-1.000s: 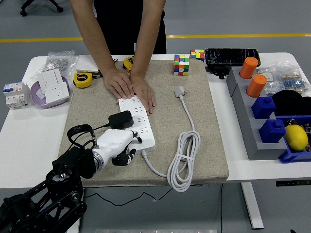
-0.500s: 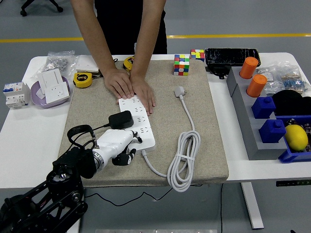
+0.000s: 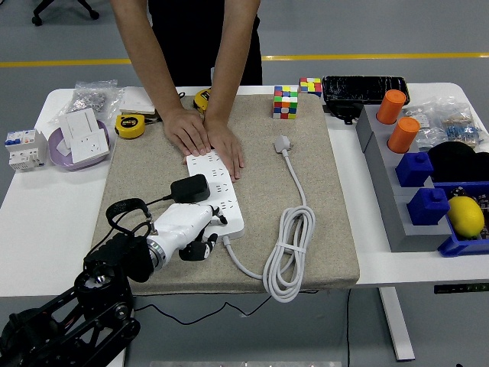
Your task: Pick up the plug,place it near the board,insert it into the board,press the button
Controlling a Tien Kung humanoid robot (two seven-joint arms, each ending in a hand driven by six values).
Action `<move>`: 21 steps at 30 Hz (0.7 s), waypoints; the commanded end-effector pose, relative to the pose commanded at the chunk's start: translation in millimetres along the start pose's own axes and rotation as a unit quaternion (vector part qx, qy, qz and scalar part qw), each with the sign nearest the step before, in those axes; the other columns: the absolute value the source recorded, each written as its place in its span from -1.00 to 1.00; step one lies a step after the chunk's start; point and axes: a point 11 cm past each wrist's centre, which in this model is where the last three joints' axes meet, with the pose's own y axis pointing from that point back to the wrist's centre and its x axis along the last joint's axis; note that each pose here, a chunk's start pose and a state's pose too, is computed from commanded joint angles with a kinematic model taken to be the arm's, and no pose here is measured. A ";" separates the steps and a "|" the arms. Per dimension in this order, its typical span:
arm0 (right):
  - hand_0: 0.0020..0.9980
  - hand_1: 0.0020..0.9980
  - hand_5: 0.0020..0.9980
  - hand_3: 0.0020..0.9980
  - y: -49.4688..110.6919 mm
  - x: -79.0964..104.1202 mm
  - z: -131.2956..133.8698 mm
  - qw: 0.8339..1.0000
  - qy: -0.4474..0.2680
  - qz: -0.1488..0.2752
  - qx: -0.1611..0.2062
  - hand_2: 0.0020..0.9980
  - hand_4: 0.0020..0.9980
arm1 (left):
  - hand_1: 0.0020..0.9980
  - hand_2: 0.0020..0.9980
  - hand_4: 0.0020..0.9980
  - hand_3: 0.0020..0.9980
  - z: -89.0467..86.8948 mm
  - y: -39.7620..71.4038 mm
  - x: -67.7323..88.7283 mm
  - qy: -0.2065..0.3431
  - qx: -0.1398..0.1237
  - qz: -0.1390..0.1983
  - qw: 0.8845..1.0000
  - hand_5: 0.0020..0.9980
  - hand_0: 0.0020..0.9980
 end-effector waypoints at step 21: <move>0.92 0.80 0.91 0.74 0.0 0.3 -0.9 1.000 -0.003 0.000 0.001 0.70 1.00 | -0.94 -0.67 -0.13 0.43 -10.2 -6.7 -6.5 0.002 0.016 -0.009 1.000 -0.96 -0.65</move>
